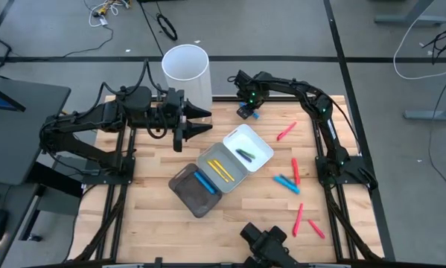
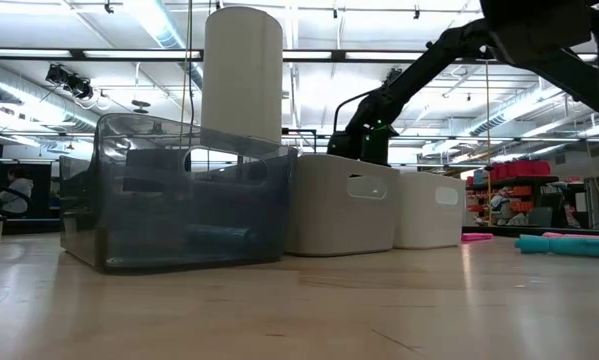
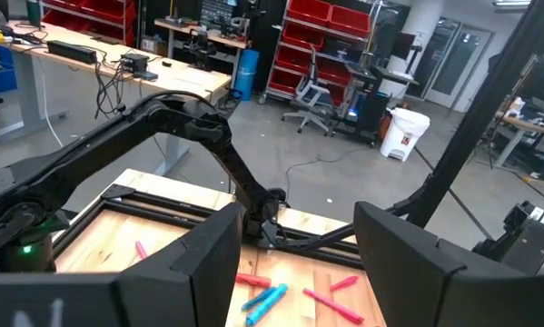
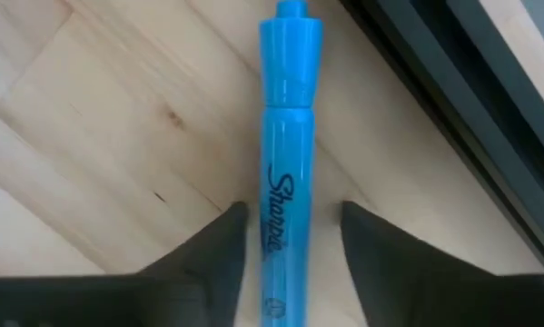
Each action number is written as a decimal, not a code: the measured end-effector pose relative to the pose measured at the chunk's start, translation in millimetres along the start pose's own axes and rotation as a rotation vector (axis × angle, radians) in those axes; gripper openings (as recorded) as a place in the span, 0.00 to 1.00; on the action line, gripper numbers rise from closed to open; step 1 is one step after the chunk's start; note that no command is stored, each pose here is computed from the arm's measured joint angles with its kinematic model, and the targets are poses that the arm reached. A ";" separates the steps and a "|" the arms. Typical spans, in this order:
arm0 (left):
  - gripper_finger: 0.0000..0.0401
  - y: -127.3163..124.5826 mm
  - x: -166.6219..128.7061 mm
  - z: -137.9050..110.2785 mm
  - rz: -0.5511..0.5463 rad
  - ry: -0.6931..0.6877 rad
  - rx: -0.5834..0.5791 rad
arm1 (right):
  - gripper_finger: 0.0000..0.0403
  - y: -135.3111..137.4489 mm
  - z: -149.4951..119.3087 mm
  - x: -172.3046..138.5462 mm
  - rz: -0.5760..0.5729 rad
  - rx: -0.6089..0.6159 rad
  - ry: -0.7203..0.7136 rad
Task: Pick & Place Markers
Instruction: Put the top blue highlighter into the black bin
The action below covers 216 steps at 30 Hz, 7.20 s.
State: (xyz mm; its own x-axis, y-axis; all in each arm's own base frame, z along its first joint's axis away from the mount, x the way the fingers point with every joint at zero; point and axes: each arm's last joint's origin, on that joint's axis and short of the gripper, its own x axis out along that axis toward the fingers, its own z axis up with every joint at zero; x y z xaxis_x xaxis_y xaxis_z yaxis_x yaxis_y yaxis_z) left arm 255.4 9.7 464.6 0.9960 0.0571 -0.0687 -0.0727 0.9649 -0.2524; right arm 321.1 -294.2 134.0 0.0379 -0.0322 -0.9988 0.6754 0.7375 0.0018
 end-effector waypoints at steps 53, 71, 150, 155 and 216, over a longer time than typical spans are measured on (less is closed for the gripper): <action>0.55 -0.1 0.0 1.7 -0.003 -0.017 0.017 | 0.10 35.4 -108.4 -194.0 -0.072 -0.051 -0.041; 0.55 -0.1 -0.1 1.6 -0.003 -0.016 0.015 | 0.10 70.3 -121.2 -244.2 0.026 -0.067 -0.455; 0.42 -11.4 33.7 4.3 -0.109 -0.184 0.000 | 0.10 233.1 -200.6 -351.8 0.636 -0.558 -1.348; 0.29 -11.6 33.7 3.9 -0.119 -0.179 0.011 | 0.10 233.1 -200.7 -351.5 0.642 -0.555 -1.340; 0.17 -5.4 -21.6 -88.7 -0.133 1.133 0.462 | 0.55 198.4 -239.9 -371.9 0.674 -0.531 -1.265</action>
State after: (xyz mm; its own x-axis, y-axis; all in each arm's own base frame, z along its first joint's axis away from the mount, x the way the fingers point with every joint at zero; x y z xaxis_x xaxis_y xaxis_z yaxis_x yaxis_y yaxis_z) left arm 229.7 -19.5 381.9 0.3701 -0.0809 -0.9254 0.2805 0.9594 0.0283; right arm 264.3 26.0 493.9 0.9904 0.0637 -0.1226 -0.0473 0.9901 0.1319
